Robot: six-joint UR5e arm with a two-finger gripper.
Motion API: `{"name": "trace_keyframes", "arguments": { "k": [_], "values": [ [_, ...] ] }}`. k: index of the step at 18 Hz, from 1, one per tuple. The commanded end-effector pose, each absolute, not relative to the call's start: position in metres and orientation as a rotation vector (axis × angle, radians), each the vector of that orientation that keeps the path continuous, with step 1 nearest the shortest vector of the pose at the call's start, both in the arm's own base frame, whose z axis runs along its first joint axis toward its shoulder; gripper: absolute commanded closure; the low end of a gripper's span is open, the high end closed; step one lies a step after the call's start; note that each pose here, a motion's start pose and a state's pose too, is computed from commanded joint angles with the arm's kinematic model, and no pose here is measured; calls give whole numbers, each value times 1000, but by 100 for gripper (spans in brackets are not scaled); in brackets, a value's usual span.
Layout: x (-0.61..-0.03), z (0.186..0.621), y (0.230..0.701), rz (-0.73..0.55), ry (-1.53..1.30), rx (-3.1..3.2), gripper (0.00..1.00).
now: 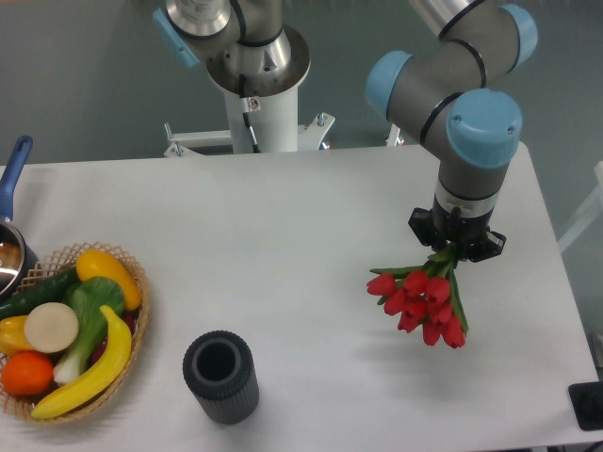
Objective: Insert the flowers into the vase
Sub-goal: 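Carry the red tulip bunch in the gripper toward the grey vase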
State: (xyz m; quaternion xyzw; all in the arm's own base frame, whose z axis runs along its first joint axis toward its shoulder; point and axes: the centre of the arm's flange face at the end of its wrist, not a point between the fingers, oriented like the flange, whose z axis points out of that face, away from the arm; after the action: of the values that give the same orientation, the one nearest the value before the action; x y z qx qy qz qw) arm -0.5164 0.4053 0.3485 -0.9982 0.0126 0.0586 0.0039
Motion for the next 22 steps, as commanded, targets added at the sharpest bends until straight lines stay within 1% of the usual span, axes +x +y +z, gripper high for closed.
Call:
{"name": "trace_keyframes", "arguments": {
  "k": [7, 9, 11, 12, 14, 15, 17, 19, 21, 22],
  "values": [
    [-512, 351, 411, 183, -14, -3110, 96],
    [-509, 353, 416, 163, -77, -3074, 97],
    [-504, 360, 423, 129, -80, -2994, 98],
    [-503, 362, 427, 132, -74, -2956, 98],
    [-493, 369, 446, 183, -33, -2913, 97],
    [-485, 379, 451, 198, -84, -2891, 97],
    [-468, 420, 455, 211, -170, -2764, 97],
    [-462, 439, 463, 213, -150, -2640, 97],
    [-453, 448, 478, 167, -116, -2536, 97],
    [-445, 450, 489, 67, -97, -2453, 98]
  ]
}}
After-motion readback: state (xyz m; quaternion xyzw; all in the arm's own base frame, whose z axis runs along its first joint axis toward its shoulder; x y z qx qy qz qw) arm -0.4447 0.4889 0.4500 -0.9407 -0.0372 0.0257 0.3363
